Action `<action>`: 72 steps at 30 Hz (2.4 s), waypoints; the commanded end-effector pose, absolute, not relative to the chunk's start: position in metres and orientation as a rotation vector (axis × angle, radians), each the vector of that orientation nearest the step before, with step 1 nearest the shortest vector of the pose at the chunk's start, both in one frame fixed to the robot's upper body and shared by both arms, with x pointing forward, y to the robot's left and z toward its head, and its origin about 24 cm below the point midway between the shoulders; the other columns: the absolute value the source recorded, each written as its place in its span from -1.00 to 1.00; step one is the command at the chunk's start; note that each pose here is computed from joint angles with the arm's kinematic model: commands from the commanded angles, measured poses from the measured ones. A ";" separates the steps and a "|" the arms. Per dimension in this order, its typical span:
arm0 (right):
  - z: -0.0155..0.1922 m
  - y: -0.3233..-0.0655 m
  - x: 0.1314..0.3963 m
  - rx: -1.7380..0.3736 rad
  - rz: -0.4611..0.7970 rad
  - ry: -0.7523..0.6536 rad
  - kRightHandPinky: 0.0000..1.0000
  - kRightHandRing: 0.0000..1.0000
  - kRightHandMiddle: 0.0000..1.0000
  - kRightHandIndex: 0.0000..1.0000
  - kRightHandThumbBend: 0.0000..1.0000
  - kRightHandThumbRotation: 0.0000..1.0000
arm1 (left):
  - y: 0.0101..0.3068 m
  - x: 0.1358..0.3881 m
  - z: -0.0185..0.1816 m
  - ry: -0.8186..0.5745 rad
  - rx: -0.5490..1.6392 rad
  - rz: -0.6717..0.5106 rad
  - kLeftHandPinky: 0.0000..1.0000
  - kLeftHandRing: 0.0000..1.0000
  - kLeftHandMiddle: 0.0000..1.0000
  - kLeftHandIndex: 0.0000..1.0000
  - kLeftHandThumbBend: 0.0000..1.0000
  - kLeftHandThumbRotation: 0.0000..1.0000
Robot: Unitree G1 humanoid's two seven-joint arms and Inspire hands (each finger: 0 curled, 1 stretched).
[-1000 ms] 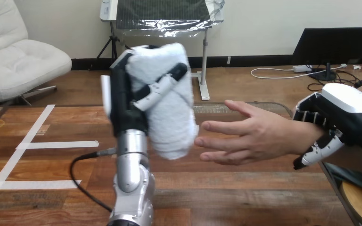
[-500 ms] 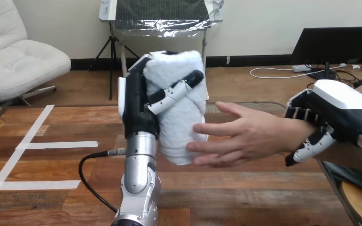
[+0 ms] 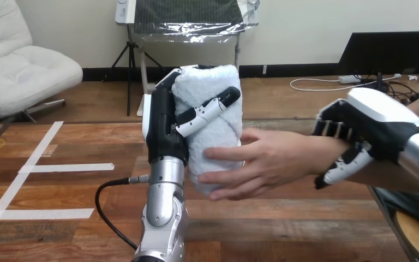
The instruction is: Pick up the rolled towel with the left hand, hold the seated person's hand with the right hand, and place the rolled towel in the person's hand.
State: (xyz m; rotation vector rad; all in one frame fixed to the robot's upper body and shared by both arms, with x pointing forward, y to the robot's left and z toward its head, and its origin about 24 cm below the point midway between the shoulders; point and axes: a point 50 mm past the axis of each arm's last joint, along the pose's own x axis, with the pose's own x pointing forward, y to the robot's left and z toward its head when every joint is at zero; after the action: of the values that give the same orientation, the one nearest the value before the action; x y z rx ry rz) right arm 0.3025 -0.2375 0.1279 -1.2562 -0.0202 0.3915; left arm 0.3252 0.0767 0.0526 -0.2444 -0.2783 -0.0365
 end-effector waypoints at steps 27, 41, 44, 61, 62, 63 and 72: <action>0.148 -0.196 0.318 -1.219 0.406 -0.119 -0.34 -0.23 -0.12 -0.09 0.88 -0.96 | 0.012 0.334 0.121 -0.483 -0.383 -0.196 -0.38 -0.27 -0.17 -0.13 0.38 -1.00; 0.148 -0.190 0.321 -1.212 0.416 -0.124 -0.33 -0.22 -0.10 -0.09 0.88 -0.97 | 0.011 0.334 0.119 -0.471 -0.390 -0.198 -0.38 -0.27 -0.16 -0.12 0.37 -1.00; 0.149 -0.189 0.321 -1.210 0.421 -0.126 -0.33 -0.21 -0.10 -0.09 0.88 -0.98 | 0.010 0.334 0.119 -0.466 -0.389 -0.197 -0.38 -0.27 -0.16 -0.12 0.38 -1.00; 0.146 -0.192 0.320 -1.201 0.422 -0.139 -0.33 -0.21 -0.10 -0.10 0.89 -0.98 | 0.013 0.333 0.118 -0.470 -0.386 -0.190 -0.38 -0.26 -0.15 -0.11 0.36 -1.00; 0.146 -0.192 0.320 -1.201 0.421 -0.139 -0.33 -0.21 -0.10 -0.10 0.90 -0.98 | 0.013 0.333 0.118 -0.471 -0.385 -0.190 -0.38 -0.26 -0.15 -0.11 0.36 -1.00; 0.146 -0.193 0.319 -1.201 0.421 -0.136 -0.33 -0.22 -0.10 -0.10 0.90 -0.98 | 0.013 0.333 0.118 -0.470 -0.385 -0.190 -0.38 -0.26 -0.15 -0.11 0.36 -1.00; 0.145 -0.196 0.317 -1.227 0.446 -0.106 -0.34 -0.23 -0.11 -0.09 0.92 -0.92 | 0.015 0.334 0.116 -0.459 -0.379 -0.200 -0.36 -0.24 -0.13 -0.09 0.35 -1.00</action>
State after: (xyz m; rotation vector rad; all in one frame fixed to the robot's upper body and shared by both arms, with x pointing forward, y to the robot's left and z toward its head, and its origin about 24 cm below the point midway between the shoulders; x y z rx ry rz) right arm 0.3107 -0.2083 0.1337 -1.2468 -0.0514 0.4189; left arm 0.3243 0.0750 0.0520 -0.2625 -0.2814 -0.0327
